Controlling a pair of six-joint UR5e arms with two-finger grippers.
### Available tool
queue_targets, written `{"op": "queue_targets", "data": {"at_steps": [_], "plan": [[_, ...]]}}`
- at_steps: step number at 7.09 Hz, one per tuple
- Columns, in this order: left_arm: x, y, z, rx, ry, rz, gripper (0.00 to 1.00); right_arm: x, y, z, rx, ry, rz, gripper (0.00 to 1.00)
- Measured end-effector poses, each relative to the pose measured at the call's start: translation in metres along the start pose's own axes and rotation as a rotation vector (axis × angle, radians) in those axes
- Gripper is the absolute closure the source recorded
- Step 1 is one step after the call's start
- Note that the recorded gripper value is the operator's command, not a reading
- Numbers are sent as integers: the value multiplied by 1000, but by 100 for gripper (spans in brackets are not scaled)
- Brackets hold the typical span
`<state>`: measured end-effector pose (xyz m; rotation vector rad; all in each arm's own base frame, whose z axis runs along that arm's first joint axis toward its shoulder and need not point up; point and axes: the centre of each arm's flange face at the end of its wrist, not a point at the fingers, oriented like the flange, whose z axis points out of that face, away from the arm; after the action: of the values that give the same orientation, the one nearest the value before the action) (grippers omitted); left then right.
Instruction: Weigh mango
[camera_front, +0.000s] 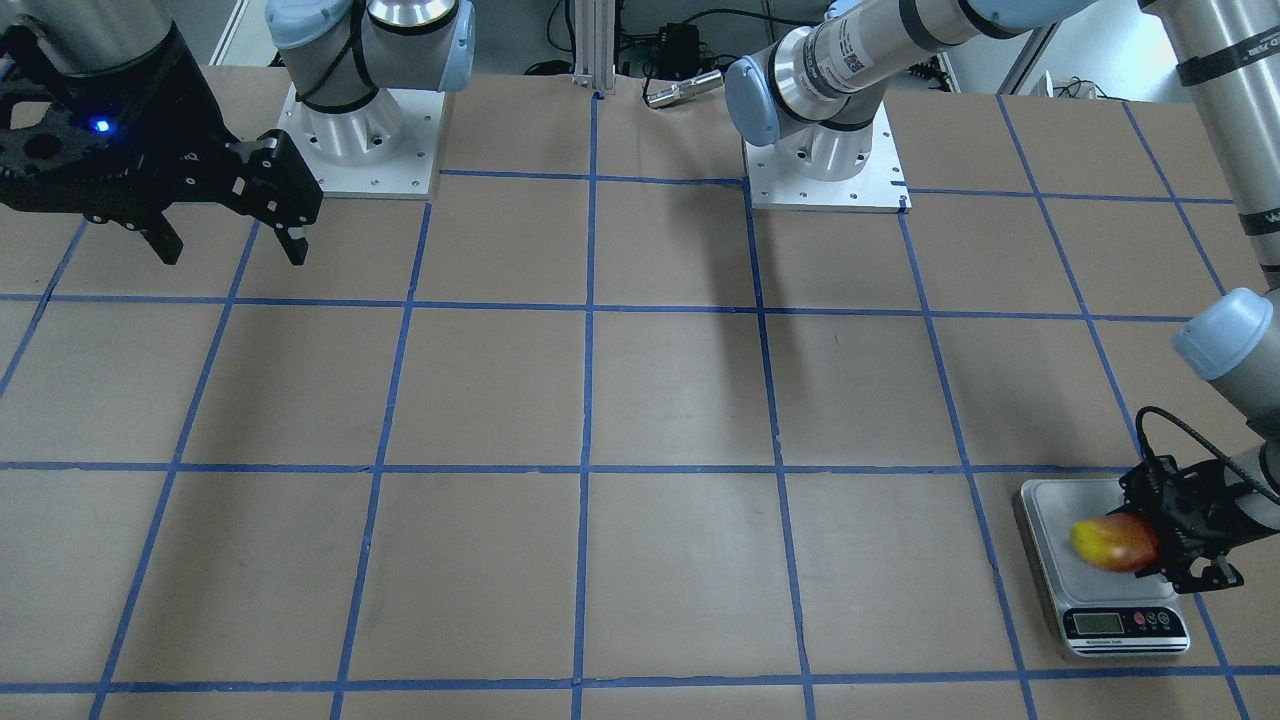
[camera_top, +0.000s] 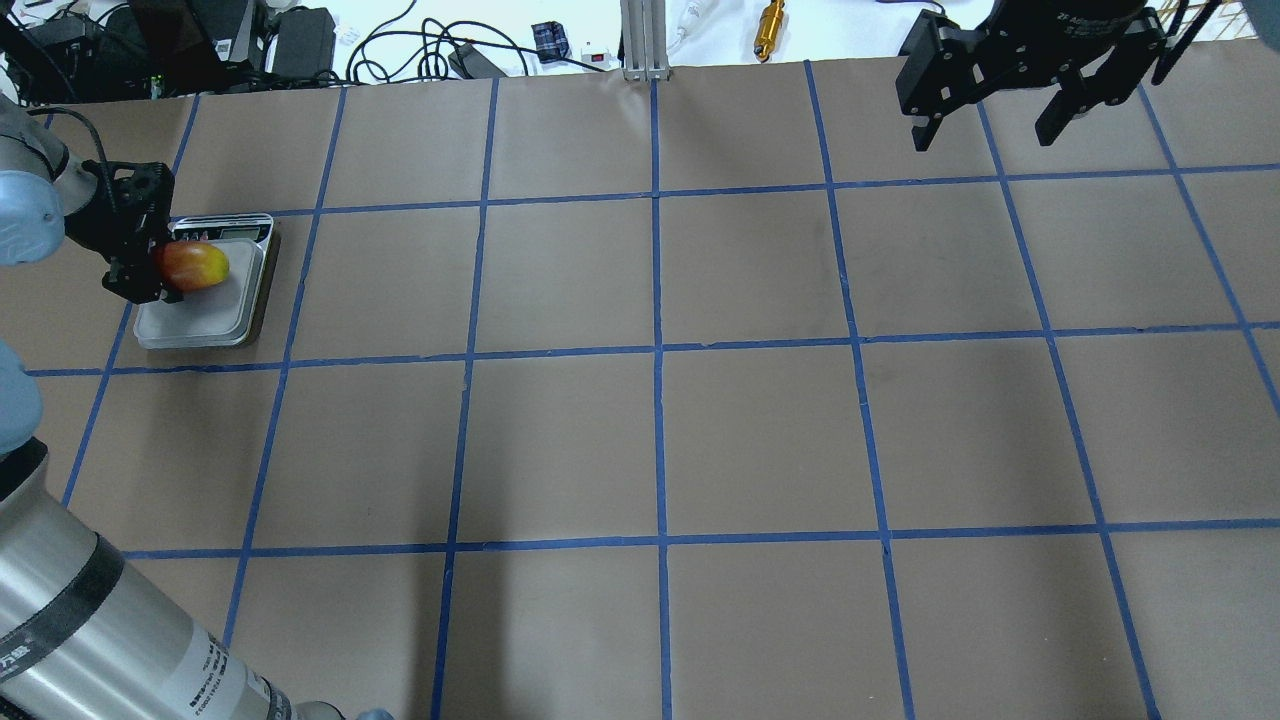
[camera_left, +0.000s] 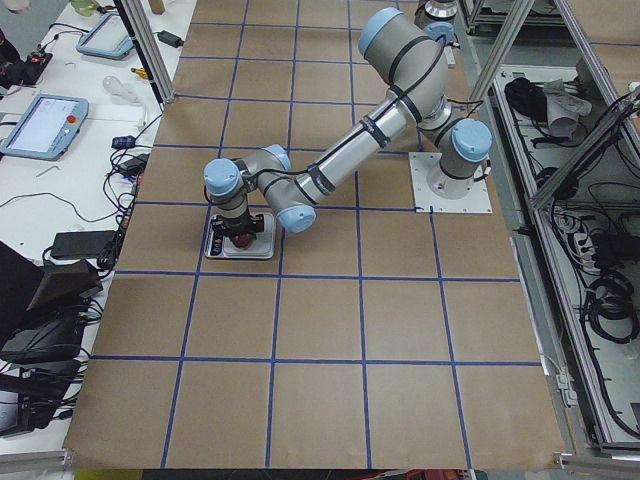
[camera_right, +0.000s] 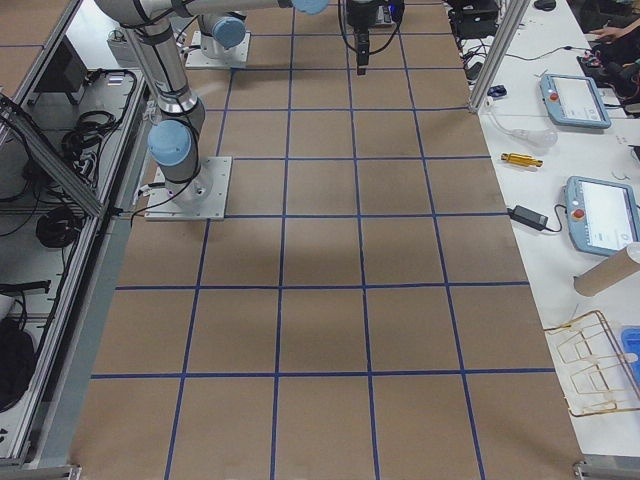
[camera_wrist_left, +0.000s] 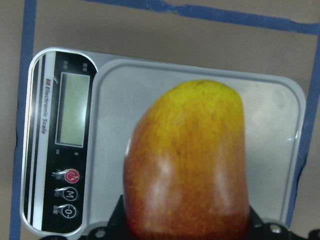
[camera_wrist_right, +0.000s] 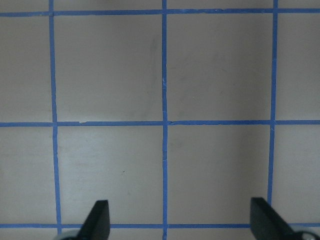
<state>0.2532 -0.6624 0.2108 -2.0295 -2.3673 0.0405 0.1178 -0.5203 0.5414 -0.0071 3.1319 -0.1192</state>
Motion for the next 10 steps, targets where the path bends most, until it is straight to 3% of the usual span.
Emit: {"op": "queue_targets", "data": {"at_steps": [1, 4, 7, 10], "plan": [[0, 0, 2, 2, 4, 0, 0, 0, 0, 0, 0, 0, 0, 0], [2, -4, -26, -15, -29, -19, 0, 0, 0, 0, 0, 0, 0, 0], [42, -28, -141, -30, -43, -130, 0, 0, 0, 0, 0, -1, 0, 0], [133, -68, -260, -35, 20, -357, 0, 0, 0, 0, 0, -1, 0, 0]]}}
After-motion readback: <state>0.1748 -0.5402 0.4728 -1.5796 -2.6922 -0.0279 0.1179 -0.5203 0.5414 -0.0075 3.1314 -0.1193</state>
